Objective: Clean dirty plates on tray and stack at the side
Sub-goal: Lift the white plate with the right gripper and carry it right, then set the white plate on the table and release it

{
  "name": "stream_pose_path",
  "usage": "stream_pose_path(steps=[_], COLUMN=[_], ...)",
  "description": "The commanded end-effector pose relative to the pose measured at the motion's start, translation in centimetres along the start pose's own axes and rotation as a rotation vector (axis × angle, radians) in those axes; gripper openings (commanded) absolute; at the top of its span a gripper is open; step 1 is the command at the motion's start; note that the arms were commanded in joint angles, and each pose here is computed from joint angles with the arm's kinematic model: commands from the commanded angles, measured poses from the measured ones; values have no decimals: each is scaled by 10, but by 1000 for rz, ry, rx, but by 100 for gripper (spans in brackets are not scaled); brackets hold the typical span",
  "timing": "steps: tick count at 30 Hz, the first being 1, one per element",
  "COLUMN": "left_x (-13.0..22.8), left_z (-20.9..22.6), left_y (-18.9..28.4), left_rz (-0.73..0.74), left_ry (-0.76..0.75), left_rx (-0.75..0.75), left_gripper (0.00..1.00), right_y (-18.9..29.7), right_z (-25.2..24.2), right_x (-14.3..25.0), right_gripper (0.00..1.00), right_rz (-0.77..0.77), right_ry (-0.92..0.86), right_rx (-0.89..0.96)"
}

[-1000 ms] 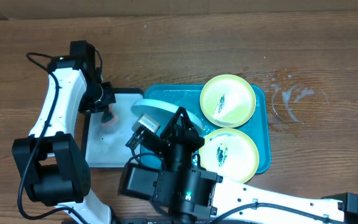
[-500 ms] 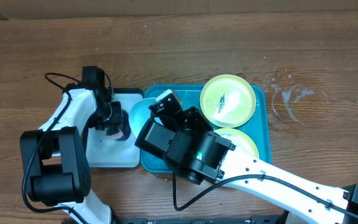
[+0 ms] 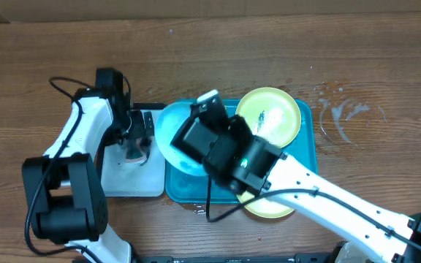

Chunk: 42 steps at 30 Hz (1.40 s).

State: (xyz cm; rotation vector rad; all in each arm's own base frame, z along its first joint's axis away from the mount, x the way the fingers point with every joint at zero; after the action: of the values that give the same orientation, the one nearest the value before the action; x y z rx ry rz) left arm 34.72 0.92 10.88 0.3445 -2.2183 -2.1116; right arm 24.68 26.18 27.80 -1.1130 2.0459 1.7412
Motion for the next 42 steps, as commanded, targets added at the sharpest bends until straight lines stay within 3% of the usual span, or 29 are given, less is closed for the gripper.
stream_pose_path(steps=[1,8,19,29,42], left_x=[-12,-2,10,11,12], left_z=[-22,-40,-47,-48,-48], left_y=[53,79,78,78,78], left_rz=[-131,-124,-78,-77,-72], left_ry=[-21,-21,-46,-50,-62], left_rx=[43,57,49,49,46], left_gripper=[100,100,100,100,100], right_y=[4,-41,-110,-137,-182], right_z=[-14,-43,-199,-330,-374], right_x=[-13,-6,29,114,219], right_gripper=[4,4,4,4,4], right_rz=[-12,145,339,467,670], right_ry=[-99,-316,-927,-1278,-1464], right_rx=[-59,-158,-59,123,215])
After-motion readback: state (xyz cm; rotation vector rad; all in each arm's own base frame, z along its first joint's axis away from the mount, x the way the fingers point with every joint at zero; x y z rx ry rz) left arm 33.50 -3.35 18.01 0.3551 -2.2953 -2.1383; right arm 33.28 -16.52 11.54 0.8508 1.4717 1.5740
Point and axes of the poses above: each gripper's point midway between its finger pads, its own y axis back along the fingers, its own z axis along the line the jaws close on, x = y × z, the point moved 6 cm from there along y, back along the fingers, and after that the axes turned 1 degree about -y, right-handed, at the moved point
